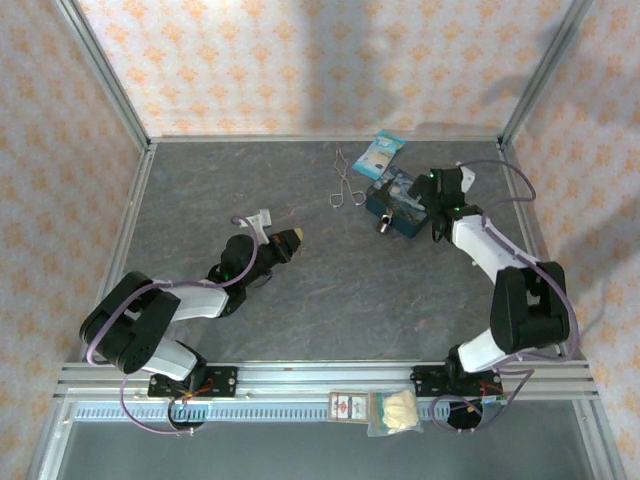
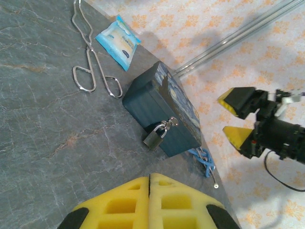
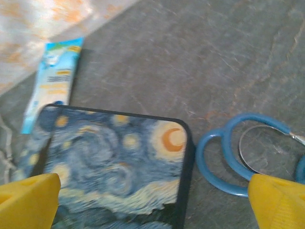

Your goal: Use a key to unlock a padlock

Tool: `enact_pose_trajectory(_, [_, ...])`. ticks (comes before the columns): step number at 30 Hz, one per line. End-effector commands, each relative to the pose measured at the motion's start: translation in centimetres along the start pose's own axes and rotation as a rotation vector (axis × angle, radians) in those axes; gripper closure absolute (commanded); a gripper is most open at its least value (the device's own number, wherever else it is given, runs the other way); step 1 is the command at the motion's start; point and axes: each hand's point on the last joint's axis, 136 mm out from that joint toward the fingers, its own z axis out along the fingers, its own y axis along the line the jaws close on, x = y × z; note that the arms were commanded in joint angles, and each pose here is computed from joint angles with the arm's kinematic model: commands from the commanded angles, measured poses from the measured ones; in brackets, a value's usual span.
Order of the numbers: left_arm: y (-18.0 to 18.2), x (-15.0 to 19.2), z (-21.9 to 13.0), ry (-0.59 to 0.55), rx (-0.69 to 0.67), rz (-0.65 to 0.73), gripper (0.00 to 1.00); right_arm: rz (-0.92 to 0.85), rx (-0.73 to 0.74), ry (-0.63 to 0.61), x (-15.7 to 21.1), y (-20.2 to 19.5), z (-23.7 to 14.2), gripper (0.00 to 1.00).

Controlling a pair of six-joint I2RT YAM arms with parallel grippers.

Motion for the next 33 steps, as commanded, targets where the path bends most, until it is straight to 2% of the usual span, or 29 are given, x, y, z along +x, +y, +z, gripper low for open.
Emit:
enact_pose_trajectory(1, [-0.5, -1.2, -0.6, -0.055, 0.015, 0.007, 1.00, 0.063, -0.049, 0.045, 0.8, 0.6, 1.5, 0.00])
enact_pose_trajectory(7, [-0.4, -1.5, -1.1, -0.070, 0.009, 0.014, 1.00, 0.064, -0.144, 0.095, 2.4, 2.3, 3.3, 0.01])
enact_pose_trajectory(13, [-0.3, -1.5, -1.3, -0.073, 0.004, 0.018, 1.00, 0.055, -0.141, 0.144, 4.0, 2.1, 4.7, 0.15])
enact_pose_trajectory(18, [-0.5, -2.0, -1.3, -0.088, 0.005, 0.022, 1.00, 0.041, -0.103, 0.195, 6.0, 0.7, 5.0, 0.18])
enact_pose_trajectory(22, [-0.3, -2.9, -1.5, -0.113, 0.003, 0.013, 1.00, 0.004, -0.053, 0.244, 8.2, -1.4, 4.2, 0.25])
enact_pose_trajectory(27, [-0.2, -4.6, -1.8, -0.157, 0.008, 0.007, 1.00, -0.017, -0.037, 0.350, 12.9, -4.4, 1.8, 0.36])
enact_pose_trajectory(33, [-1.1, -5.7, -1.1, -0.161, 0.005, 0.054, 1.00, -0.020, -0.072, 0.435, 17.2, -6.4, -1.8, 0.40])
